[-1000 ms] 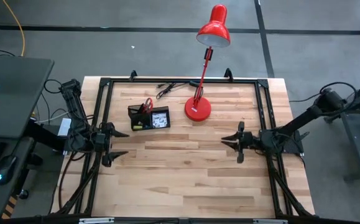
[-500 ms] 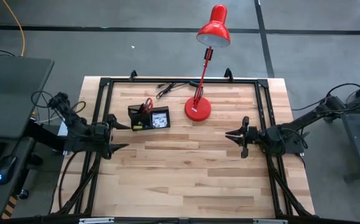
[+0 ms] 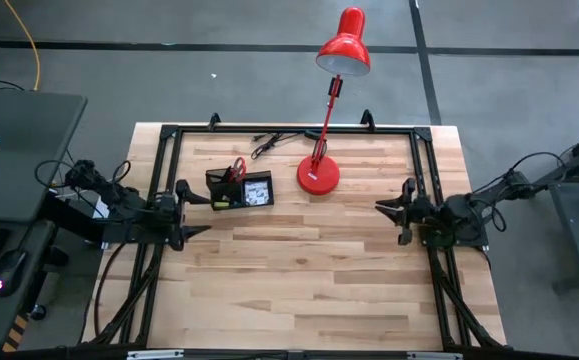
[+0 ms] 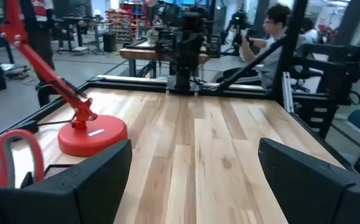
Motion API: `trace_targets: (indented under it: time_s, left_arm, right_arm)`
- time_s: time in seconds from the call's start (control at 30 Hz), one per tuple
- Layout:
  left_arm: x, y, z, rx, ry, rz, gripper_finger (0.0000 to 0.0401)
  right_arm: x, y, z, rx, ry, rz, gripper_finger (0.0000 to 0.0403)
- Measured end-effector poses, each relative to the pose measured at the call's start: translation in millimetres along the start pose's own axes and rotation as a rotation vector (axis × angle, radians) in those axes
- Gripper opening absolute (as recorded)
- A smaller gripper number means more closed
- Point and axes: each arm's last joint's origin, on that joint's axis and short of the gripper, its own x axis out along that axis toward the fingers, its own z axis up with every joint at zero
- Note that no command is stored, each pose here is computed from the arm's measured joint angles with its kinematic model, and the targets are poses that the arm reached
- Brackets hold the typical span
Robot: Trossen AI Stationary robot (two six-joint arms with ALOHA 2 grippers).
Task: Pick and place office supplies into organizer
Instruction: Return to Home Position
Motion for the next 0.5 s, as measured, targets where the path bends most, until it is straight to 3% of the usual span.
trace_targets:
  time_s: [0.17, 0.27, 0.5]
  left_arm:
    - [1.9, 7.1, 0.2, -0.041, -0.008, 0.127, 0.0337]
    - [3.1, 9.9, 0.1, -0.033, -0.005, 0.146, 0.0337]
    - [4.8, 16.1, -4.3, 0.010, 0.042, 0.196, 0.0337]
  right_arm:
    - [-1.1, -4.6, 4.0, -0.017, 0.029, -0.130, 0.0053]
    - [-1.6, -6.8, -0.1, -0.021, 0.067, -0.211, 0.0050]
    - [-1.9, -6.9, -0.2, -0.047, 0.071, -0.222, 0.0047]
